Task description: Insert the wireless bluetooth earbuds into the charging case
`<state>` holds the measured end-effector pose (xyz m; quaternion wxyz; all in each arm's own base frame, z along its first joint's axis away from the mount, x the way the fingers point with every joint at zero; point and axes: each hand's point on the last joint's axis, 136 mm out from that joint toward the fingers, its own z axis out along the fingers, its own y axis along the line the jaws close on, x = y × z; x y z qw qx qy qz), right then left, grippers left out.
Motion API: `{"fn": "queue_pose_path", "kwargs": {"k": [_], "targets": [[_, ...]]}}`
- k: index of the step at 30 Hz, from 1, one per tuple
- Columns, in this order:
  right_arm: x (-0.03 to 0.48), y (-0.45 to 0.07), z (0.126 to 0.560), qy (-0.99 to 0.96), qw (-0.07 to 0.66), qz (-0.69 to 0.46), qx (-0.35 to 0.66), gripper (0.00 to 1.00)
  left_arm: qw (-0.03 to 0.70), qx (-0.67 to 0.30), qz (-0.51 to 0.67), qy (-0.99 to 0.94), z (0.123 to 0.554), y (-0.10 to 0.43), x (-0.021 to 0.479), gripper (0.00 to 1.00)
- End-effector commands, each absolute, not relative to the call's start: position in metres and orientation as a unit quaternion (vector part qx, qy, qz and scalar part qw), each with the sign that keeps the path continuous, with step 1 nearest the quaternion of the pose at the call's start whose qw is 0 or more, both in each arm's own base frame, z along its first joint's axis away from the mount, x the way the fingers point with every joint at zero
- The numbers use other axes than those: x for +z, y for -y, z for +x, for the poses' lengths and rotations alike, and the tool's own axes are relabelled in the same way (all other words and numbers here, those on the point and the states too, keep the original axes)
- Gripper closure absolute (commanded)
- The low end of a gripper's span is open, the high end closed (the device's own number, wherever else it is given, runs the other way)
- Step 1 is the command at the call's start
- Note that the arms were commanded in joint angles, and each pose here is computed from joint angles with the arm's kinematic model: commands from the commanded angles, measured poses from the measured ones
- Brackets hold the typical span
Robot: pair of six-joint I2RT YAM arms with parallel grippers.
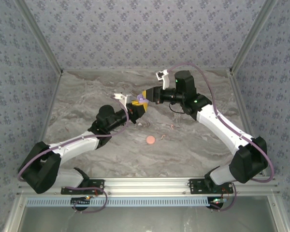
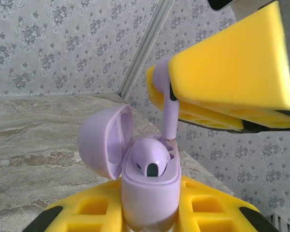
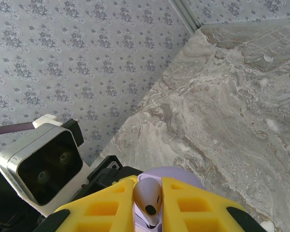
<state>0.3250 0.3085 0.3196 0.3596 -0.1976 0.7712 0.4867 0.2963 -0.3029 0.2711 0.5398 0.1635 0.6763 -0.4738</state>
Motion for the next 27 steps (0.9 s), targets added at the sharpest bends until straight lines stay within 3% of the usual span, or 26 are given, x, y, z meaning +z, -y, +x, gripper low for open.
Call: {"fn": "queue_pose_path", "kwargs": {"k": [1,27], "targets": [[0.327,-0.308,0.32,-0.763,0.372,-0.205,0.486,0.8,0.561,-0.494,0.168,-0.642,0.293,0.306,0.301,0.77],[0.314,-0.306,0.319,-0.776,0.368,-0.203,0.469,0.8,0.571,-0.498,0.161,-0.633,0.29,0.302,0.308,0.77]]}}
